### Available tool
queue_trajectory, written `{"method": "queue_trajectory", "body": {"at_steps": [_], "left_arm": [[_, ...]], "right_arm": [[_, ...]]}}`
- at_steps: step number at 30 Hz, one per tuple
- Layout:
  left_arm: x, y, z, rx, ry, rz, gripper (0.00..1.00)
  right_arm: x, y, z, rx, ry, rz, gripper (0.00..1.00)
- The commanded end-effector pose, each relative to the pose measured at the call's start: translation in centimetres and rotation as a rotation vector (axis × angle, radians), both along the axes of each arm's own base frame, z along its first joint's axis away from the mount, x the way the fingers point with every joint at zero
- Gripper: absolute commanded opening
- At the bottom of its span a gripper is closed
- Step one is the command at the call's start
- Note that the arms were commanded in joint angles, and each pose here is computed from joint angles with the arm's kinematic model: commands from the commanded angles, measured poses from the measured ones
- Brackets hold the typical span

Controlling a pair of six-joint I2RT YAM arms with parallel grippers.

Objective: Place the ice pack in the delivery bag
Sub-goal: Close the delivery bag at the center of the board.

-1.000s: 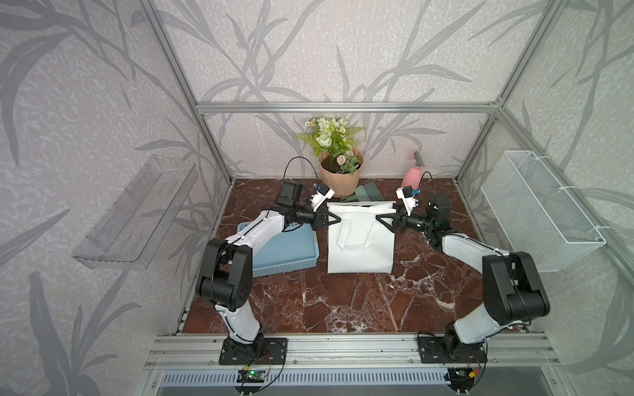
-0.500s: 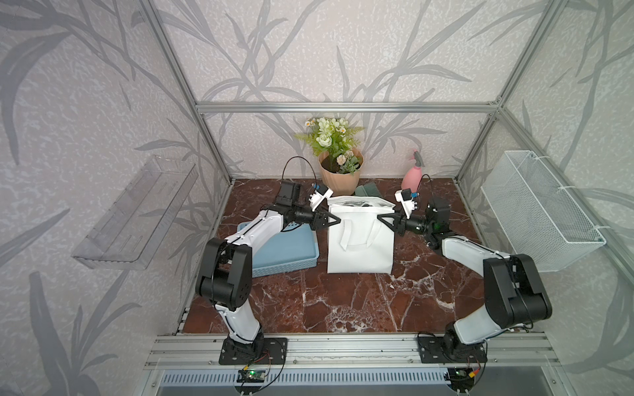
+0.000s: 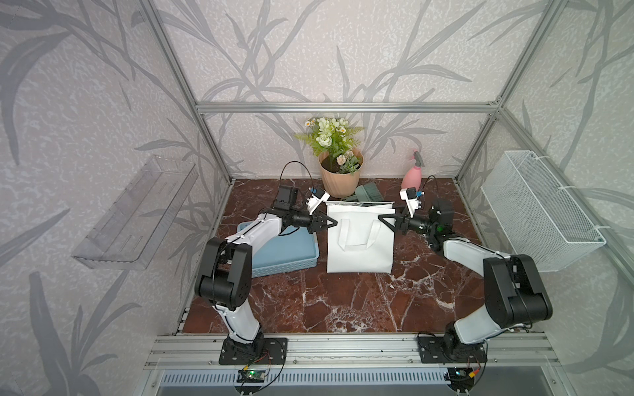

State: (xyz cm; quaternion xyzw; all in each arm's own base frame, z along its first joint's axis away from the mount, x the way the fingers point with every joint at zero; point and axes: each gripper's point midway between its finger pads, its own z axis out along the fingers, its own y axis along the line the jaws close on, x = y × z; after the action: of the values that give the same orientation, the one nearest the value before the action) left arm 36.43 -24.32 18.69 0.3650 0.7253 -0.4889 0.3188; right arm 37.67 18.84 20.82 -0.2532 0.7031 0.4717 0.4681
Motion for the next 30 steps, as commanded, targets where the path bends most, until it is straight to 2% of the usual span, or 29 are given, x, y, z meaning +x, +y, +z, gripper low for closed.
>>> {"method": "queue_trajectory", "body": {"at_steps": [1, 3, 6, 9, 11, 15, 19, 20, 23, 25, 27, 30], "left_arm": [[-0.2, 0.3, -1.1, -0.009, 0.029, -0.001, 0.21], [-0.3, 0.3, -1.5, -0.004, 0.034, 0.000, 0.21], [-0.4, 0.4, -1.7, -0.006, 0.041, -0.001, 0.33], [-0.6, 0.4, -1.9, -0.014, 0.050, -0.007, 0.35], [-0.5, 0.5, -1.8, -0.018, 0.050, -0.006, 0.32], [-0.3, 0.8, -1.7, -0.023, 0.048, 0.001, 0.20], [-0.2, 0.9, -1.8, -0.029, 0.054, 0.001, 0.17], [-0.2, 0.9, -1.8, -0.032, 0.057, 0.000, 0.15], [0.0, 0.8, -1.8, -0.035, 0.062, 0.005, 0.17], [0.3, 0.9, -1.6, -0.031, 0.062, 0.015, 0.19], [0.6, 0.9, -1.0, -0.024, 0.046, 0.027, 0.27], [1.3, 1.0, 0.0, -0.015, 0.011, 0.058, 0.31]], "right_arm": [[-0.9, 0.2, -0.9, 0.013, 0.025, 0.037, 0.68], [-1.3, 0.1, -1.6, -0.002, 0.031, 0.031, 0.69], [-1.9, 0.0, -2.6, -0.027, 0.049, 0.031, 0.70], [-2.3, -0.1, -3.4, -0.035, 0.060, 0.030, 0.67], [-2.2, -0.1, -3.7, -0.035, 0.070, 0.029, 0.57], [-1.9, -0.2, -3.3, -0.012, 0.069, 0.023, 0.26], [-1.5, -0.3, -2.2, 0.021, 0.049, 0.017, 0.10], [-1.3, -0.3, -1.7, 0.030, 0.032, 0.015, 0.11], [-1.1, -0.2, -0.9, 0.052, 0.030, 0.017, 0.27], [-1.0, -0.1, -0.3, 0.068, 0.025, 0.026, 0.28], [-0.9, 0.1, 0.3, 0.085, 0.020, 0.049, 0.22], [-0.6, 0.3, 0.7, 0.100, 0.018, 0.061, 0.13]]}}
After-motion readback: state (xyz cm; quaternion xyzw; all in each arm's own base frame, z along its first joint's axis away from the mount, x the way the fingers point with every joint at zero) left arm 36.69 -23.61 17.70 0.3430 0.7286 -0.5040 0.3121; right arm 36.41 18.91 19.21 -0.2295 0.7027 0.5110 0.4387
